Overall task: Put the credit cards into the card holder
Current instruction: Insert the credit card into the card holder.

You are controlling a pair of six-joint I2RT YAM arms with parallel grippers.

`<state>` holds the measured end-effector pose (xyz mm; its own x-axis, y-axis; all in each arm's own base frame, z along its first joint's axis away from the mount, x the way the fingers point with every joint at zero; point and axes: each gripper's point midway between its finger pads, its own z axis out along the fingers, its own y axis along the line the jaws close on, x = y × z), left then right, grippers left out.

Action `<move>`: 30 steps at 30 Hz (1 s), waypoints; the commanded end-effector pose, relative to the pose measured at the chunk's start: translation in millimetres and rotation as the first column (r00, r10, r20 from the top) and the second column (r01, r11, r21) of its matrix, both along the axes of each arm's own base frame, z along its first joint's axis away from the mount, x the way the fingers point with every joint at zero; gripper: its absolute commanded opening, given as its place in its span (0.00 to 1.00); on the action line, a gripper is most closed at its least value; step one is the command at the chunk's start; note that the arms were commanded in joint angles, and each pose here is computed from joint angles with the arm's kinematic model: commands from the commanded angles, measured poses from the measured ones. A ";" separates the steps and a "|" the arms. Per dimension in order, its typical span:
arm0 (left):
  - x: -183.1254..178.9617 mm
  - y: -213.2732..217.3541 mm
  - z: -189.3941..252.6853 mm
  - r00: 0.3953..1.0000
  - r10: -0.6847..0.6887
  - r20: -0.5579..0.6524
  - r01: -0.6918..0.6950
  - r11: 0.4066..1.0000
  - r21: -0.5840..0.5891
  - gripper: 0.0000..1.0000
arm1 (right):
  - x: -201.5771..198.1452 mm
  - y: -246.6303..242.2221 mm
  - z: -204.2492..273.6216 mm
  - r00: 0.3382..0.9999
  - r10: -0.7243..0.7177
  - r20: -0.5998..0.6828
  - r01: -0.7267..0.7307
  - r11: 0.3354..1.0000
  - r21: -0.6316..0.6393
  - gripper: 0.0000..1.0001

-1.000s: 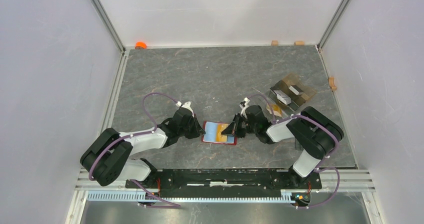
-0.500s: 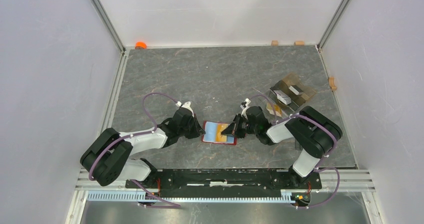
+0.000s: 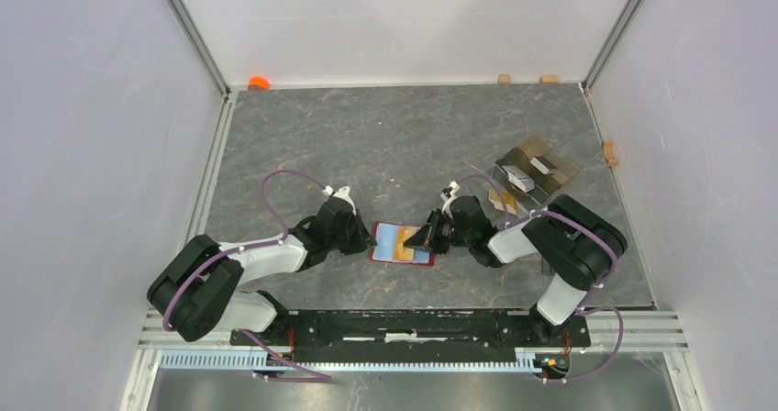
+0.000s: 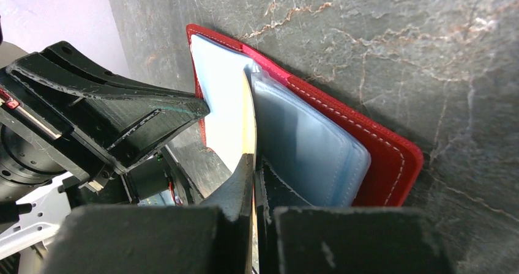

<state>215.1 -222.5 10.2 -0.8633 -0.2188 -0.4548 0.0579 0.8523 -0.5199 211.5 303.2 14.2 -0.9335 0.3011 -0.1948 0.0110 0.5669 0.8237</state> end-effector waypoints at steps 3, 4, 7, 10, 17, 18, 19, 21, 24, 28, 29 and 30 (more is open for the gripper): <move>-48.0 43.8 -52.5 0.981 -0.025 -0.190 0.066 0.975 0.213 0.02 | -10.0 -7.5 -25.5 0.999 -0.008 -0.052 0.004 0.996 -0.088 0.00; -47.8 43.9 -52.4 0.982 -0.024 -0.189 0.064 0.975 0.213 0.02 | -10.7 -7.9 -26.7 0.998 -0.009 -0.056 0.004 0.996 -0.089 0.00; -48.4 43.8 -52.9 0.981 -0.025 -0.192 0.067 0.975 0.213 0.02 | -11.0 -8.3 -29.6 0.998 -0.008 -0.061 0.003 0.996 -0.094 0.00; -48.6 43.2 -52.6 0.981 -0.030 -0.192 0.071 0.975 0.209 0.02 | -11.9 -6.8 -33.2 0.998 0.003 -0.071 -0.010 0.995 -0.102 0.00; -48.6 42.4 -52.5 0.981 -0.033 -0.193 0.073 0.976 0.207 0.02 | -15.1 -7.8 -42.6 0.995 0.014 -0.099 -0.028 0.991 -0.133 0.00; -48.4 42.3 -52.2 0.981 -0.033 -0.192 0.073 0.976 0.206 0.02 | -15.0 -7.7 -43.7 0.995 0.017 -0.100 -0.031 0.990 -0.139 0.00; -48.3 42.2 -52.2 0.981 -0.034 -0.192 0.074 0.976 0.206 0.02 | -14.2 -7.6 -44.1 0.995 0.018 -0.097 -0.032 0.989 -0.143 0.00; -48.9 42.6 -52.5 0.981 -0.032 -0.193 0.072 0.976 0.206 0.02 | -12.0 -7.0 -42.8 0.996 0.020 -0.088 -0.033 0.988 -0.148 0.02; -47.6 44.1 -51.5 0.983 -0.022 -0.185 0.062 0.975 0.211 0.02 | -7.5 -9.1 -40.5 0.998 0.031 -0.060 -0.042 0.981 -0.189 0.08; -46.2 45.6 -50.2 0.985 -0.011 -0.173 0.048 0.976 0.213 0.02 | -2.2 -18.5 -37.0 0.999 0.039 -0.020 -0.043 0.962 -0.268 0.21; -46.1 45.5 -50.1 0.985 -0.010 -0.173 0.047 0.976 0.212 0.02 | -0.6 -19.9 -34.9 0.999 0.043 -0.005 -0.043 0.958 -0.283 0.24; -46.0 45.5 -50.3 0.985 -0.009 -0.173 0.047 0.976 0.213 0.02 | -0.4 -21.9 -33.4 0.999 0.047 0.004 -0.043 0.953 -0.299 0.27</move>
<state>216.0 -222.5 11.7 -0.8631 -0.2212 -0.4541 0.0567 0.8510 -0.5222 218.6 316.0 14.1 -0.9430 0.2397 -0.2310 -0.0356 0.6172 0.7860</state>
